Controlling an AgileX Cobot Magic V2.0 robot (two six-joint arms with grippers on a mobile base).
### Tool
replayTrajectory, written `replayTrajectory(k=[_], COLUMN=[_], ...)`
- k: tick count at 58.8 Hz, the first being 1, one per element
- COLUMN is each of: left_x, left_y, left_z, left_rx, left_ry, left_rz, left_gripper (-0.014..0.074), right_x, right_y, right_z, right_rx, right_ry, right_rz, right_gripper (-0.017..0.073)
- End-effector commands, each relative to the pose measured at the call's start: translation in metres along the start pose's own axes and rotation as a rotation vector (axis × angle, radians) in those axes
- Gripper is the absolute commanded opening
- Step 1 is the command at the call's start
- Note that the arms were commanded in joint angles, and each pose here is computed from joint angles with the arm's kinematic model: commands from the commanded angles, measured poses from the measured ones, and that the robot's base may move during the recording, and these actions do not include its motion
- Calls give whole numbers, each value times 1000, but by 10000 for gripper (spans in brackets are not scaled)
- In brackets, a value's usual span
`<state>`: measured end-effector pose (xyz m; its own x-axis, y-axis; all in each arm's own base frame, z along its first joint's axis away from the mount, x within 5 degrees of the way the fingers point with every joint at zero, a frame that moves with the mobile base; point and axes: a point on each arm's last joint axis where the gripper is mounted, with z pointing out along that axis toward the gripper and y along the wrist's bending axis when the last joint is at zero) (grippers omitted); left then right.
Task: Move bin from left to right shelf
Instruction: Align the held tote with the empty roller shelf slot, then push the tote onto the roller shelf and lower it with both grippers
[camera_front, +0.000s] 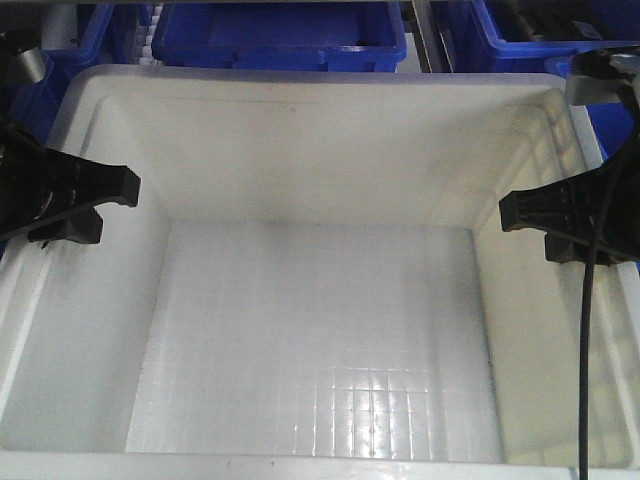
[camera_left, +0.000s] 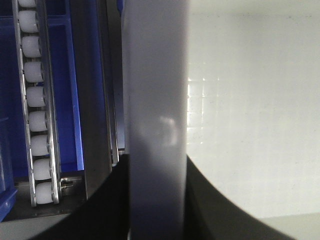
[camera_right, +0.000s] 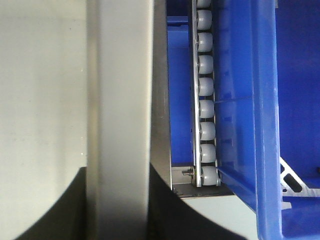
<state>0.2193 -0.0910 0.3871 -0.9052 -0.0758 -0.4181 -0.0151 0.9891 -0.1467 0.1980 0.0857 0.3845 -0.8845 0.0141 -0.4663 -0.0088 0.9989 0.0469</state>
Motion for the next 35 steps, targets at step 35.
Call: replayTrajectory(k=[35], left_x=[-14], left_y=[-7], left_z=[3], left_rx=[126], left_ry=[-270], left_rz=[-41], left_gripper=[-6], right_x=[-38], right_y=[0], right_z=[4], right_rx=[58], right_ry=[-278], right_rz=[134], right_gripper=[5])
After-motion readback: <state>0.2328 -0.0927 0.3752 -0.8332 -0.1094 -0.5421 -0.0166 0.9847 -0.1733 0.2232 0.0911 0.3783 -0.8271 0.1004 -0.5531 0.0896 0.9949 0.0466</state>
